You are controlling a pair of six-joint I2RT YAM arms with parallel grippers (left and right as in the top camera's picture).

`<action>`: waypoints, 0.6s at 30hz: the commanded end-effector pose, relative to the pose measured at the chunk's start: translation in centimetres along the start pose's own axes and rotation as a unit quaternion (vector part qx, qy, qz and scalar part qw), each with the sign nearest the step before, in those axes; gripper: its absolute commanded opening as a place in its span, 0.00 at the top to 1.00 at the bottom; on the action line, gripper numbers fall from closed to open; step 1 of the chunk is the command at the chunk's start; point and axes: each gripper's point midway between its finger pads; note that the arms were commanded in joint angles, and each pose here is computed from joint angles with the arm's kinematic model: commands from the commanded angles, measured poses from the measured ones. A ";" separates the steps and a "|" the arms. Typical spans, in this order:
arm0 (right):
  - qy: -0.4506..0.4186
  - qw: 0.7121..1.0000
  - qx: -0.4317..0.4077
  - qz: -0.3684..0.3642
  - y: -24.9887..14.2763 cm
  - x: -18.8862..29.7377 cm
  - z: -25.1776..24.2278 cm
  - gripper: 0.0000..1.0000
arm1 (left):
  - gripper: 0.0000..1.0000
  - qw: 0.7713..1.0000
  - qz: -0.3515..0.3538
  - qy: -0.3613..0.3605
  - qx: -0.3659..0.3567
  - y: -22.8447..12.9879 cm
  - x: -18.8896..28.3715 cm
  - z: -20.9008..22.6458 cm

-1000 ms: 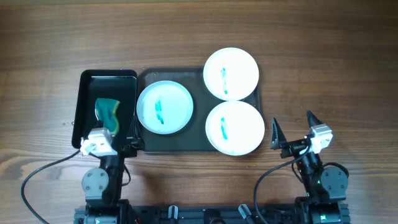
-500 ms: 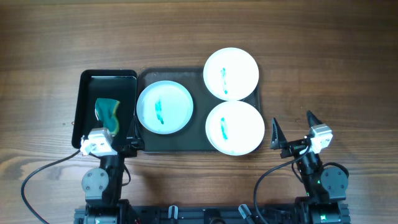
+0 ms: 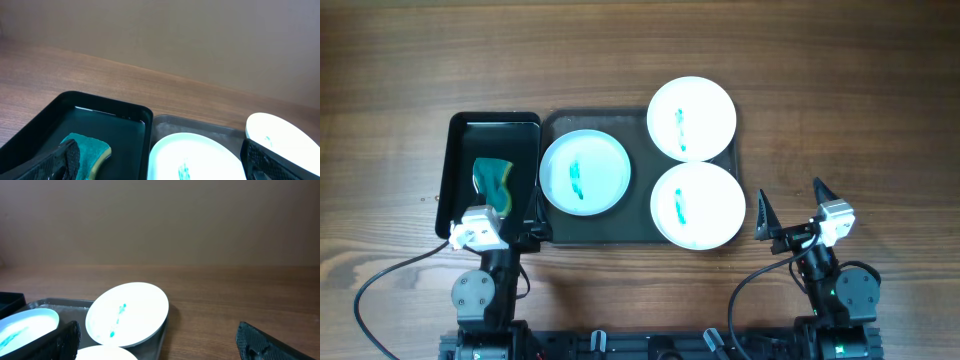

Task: Clean dirty plates on tray and stack at the side
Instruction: 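Move the right gripper toward the center white plate on the tray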

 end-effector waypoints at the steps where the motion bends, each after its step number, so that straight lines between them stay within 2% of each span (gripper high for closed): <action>1: -0.005 1.000 -0.009 -0.006 0.2 0.0 -0.1 0.00 | 0.00 1.000 0.005 -0.005 0.001 -0.4 -0.1 -0.2; 14: 0.015 1.000 -0.011 -0.002 0.1 0.0 0.6 0.00 | 0.00 1.000 0.019 0.004 0.001 -0.9 -0.2 0.1; 18: 0.032 0.999 -0.015 0.016 0.4 0.1 1.3 0.00 | 0.00 1.000 0.001 -0.014 0.001 1.1 0.1 -0.6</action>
Point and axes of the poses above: each gripper's point midway between its finger pads, its own x axis back along the fingers, its own z axis along the line the jaws close on, y = z × x, and after that the axes turned 7 degrees about -x, right-handed
